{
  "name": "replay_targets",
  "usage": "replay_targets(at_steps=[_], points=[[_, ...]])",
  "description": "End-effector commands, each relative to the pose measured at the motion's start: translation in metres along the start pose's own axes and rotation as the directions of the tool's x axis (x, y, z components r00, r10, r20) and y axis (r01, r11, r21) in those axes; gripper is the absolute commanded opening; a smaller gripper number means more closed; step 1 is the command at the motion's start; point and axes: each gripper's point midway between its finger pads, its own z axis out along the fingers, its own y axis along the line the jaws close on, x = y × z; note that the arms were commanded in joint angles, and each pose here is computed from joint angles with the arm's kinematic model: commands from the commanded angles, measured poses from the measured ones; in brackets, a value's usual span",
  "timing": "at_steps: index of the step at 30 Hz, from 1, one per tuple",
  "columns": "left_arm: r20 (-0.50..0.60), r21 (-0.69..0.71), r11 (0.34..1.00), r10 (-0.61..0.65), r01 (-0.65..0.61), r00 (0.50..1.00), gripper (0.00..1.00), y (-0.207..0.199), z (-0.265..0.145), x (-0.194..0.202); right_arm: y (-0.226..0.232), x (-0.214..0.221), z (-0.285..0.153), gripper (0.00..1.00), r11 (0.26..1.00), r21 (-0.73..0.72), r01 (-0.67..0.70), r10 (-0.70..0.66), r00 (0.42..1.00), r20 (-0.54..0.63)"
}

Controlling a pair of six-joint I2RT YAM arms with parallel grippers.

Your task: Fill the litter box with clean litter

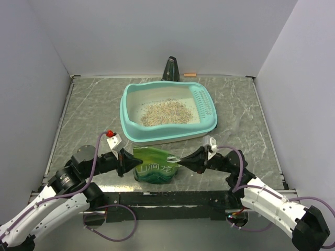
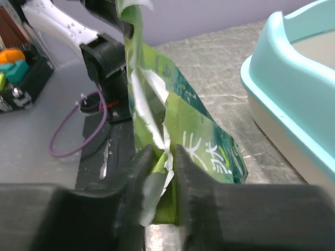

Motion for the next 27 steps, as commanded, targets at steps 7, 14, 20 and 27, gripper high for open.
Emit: replay_targets(at_steps=[7,14,20,27], points=[[0.085,0.038,0.999,-0.015,0.011,0.996,0.01,-0.011,0.004,-0.031,0.004,-0.036,-0.004,0.00,0.998,0.022,-0.057,0.055,0.993,0.100],[-0.016,0.070,0.971,-0.227,0.228,0.974,0.01,-0.021,0.018,-0.023,0.003,-0.031,-0.022,0.00,0.901,0.196,-0.388,0.411,0.907,-0.096],[-0.152,0.068,0.897,-0.423,0.437,0.893,0.01,-0.038,0.010,-0.003,0.034,-0.016,-0.035,0.00,0.773,0.203,-0.601,0.634,0.745,-0.206],[-0.189,0.065,0.779,-0.604,0.624,0.774,0.01,-0.056,-0.019,0.015,0.059,0.020,-0.048,0.00,0.608,0.198,-0.769,0.787,0.552,-0.275]])
